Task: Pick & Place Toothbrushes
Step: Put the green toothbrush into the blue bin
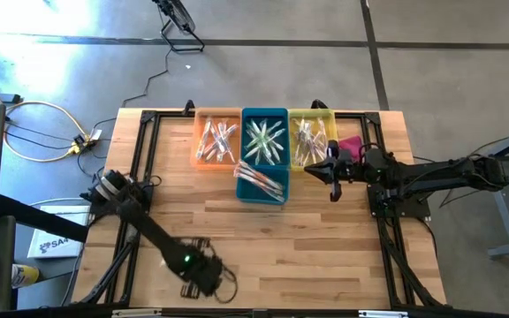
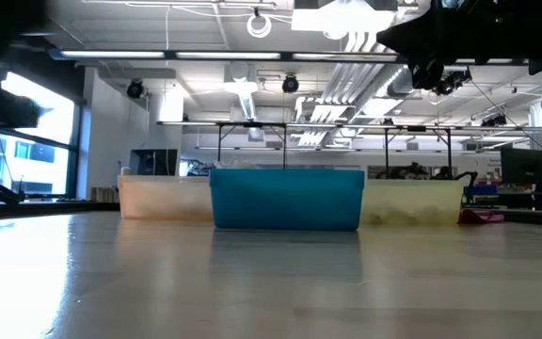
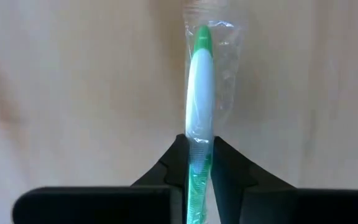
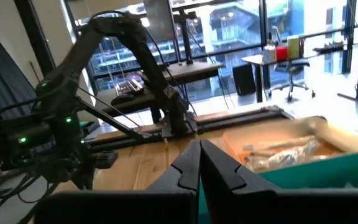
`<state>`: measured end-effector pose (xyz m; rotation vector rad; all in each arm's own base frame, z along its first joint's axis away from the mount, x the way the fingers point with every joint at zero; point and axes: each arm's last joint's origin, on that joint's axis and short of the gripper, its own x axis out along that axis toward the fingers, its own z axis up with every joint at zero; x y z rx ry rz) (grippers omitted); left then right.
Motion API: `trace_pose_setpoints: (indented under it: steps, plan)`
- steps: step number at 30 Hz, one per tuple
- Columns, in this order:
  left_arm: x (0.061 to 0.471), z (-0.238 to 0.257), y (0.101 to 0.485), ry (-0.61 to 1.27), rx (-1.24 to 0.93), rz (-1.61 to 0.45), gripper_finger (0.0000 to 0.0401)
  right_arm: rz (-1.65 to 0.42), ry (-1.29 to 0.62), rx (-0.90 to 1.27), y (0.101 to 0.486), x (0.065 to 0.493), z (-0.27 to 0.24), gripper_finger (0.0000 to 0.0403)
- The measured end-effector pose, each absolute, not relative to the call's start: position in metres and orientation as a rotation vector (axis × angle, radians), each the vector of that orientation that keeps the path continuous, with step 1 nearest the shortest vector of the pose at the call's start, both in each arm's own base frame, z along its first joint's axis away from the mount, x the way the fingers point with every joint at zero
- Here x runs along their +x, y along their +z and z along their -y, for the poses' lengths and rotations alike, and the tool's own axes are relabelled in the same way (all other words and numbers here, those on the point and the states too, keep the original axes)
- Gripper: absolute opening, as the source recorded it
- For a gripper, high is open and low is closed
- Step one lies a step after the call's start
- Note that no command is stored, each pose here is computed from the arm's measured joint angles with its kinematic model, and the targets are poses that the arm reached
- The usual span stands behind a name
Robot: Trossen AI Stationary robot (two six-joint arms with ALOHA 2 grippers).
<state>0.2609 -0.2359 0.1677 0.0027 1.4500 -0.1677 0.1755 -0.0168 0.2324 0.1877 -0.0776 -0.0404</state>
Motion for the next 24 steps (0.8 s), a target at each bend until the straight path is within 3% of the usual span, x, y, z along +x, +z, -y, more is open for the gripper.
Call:
trace_pose_setpoints:
  steps: [14,24]
  plan:
    - [0.301,0.126,0.22,-0.122,0.013,-1.368,0.0035,0.139,0.038,0.112,0.24,0.173,0.014,0.0003]
    - [0.305,0.023,0.276,-0.02,-0.059,-1.111,0.0035,0.252,0.125,0.009,0.257,0.154,0.01,0.0003]
